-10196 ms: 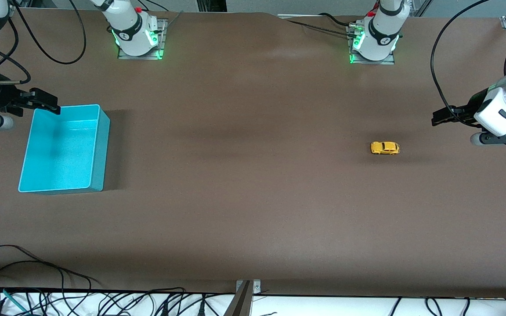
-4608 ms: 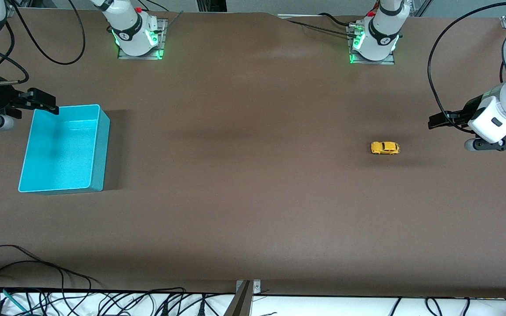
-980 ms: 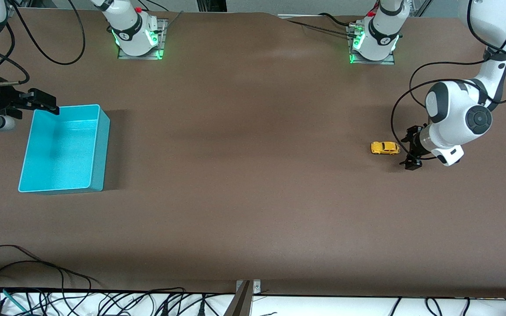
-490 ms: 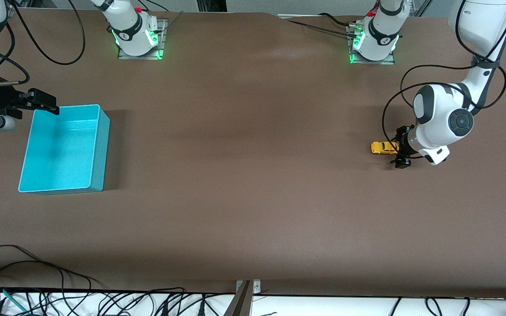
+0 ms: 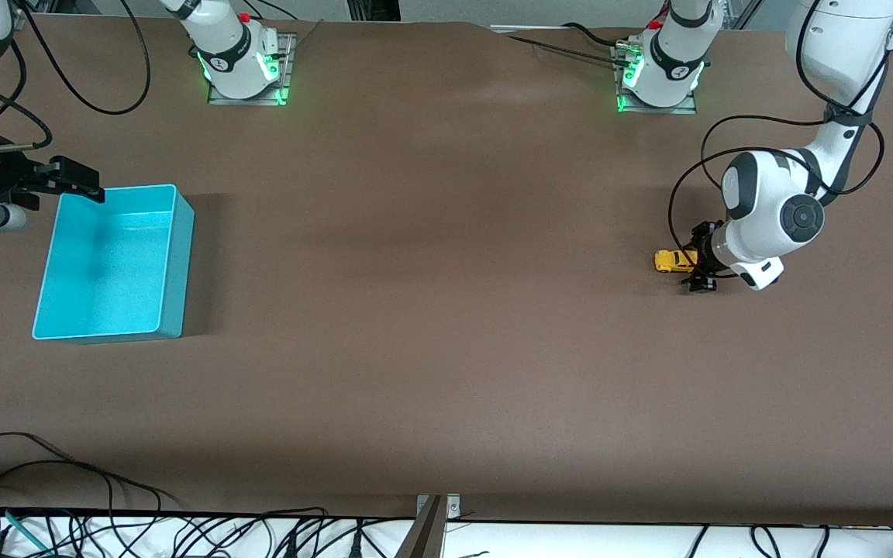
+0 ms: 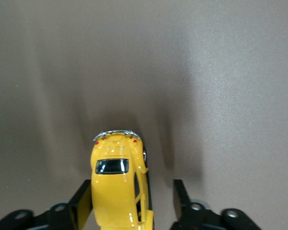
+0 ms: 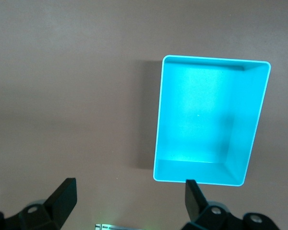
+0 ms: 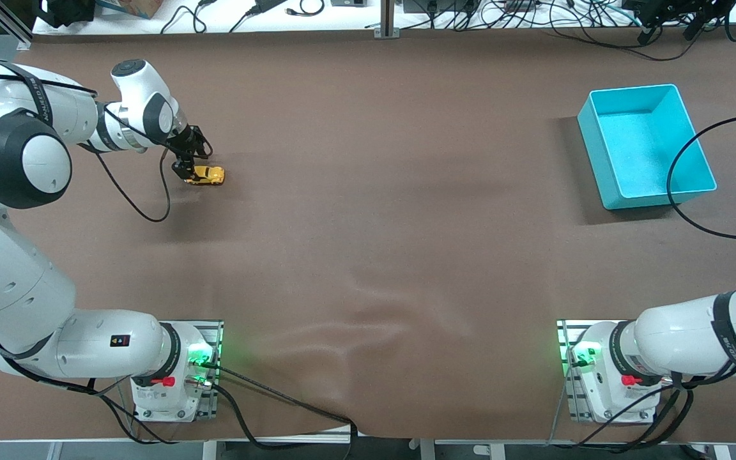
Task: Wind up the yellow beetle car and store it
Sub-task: 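Close the left gripper on the yellow car, pressing it down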
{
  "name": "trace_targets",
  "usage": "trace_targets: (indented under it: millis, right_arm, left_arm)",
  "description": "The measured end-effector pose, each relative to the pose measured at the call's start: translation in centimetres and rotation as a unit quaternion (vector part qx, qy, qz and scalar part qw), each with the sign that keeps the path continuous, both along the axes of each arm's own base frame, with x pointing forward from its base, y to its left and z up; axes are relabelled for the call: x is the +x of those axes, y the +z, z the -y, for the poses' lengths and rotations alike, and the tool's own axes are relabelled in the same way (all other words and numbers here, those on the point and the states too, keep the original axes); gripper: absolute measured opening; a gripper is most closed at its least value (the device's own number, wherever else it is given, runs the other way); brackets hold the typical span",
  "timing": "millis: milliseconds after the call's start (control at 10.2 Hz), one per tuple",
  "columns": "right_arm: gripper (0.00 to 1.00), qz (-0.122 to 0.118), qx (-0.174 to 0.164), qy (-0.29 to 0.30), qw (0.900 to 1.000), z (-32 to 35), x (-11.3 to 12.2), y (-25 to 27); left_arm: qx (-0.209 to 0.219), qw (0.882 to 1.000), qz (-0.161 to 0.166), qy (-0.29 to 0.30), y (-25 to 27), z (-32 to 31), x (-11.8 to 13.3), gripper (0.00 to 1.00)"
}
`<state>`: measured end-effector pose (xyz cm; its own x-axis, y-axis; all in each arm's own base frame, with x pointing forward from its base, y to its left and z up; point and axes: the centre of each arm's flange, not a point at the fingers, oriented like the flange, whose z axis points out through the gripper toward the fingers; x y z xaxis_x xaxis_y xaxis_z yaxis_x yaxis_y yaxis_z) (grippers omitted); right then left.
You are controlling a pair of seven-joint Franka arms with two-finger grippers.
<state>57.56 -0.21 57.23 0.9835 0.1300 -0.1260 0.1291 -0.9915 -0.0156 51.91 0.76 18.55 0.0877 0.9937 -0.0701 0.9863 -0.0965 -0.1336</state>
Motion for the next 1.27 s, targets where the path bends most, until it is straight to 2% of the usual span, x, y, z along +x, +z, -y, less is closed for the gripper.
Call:
trace_targets:
  millis: [98,196,392,784,980,1275]
  right_arm:
    - [1.0,0.0,0.0,0.0,1.0,0.0,0.0,0.0]
    - [1.0,0.0,0.0,0.0,1.0,0.0,0.0,0.0]
    - [1.0,0.0,0.0,0.0,1.0,0.0,0.0,0.0]
    - [1.0,0.0,0.0,0.0,1.0,0.0,0.0,0.0]
    - [1.0,0.0,0.0,0.0,1.0,0.0,0.0,0.0]
    - [1.0,0.0,0.0,0.0,1.0,0.0,0.0,0.0]
  left_arm:
    - [0.0,1.0,0.0,0.002,0.1,0.0,0.0,0.5]
    - [0.0,1.0,0.001,0.004,0.2,0.0,0.0,0.46]
    - [-0.002,1.0,0.003,0.002,0.4,1.2,0.1,0.46]
    - [-0.016,1.0,0.015,0.015,1.5,8.5,0.6,0.46]
    - [-0.016,1.0,0.011,0.021,1.2,11.2,0.1,0.46]
    - [-0.014,0.999,0.009,0.037,0.5,11.6,0.0,0.45]
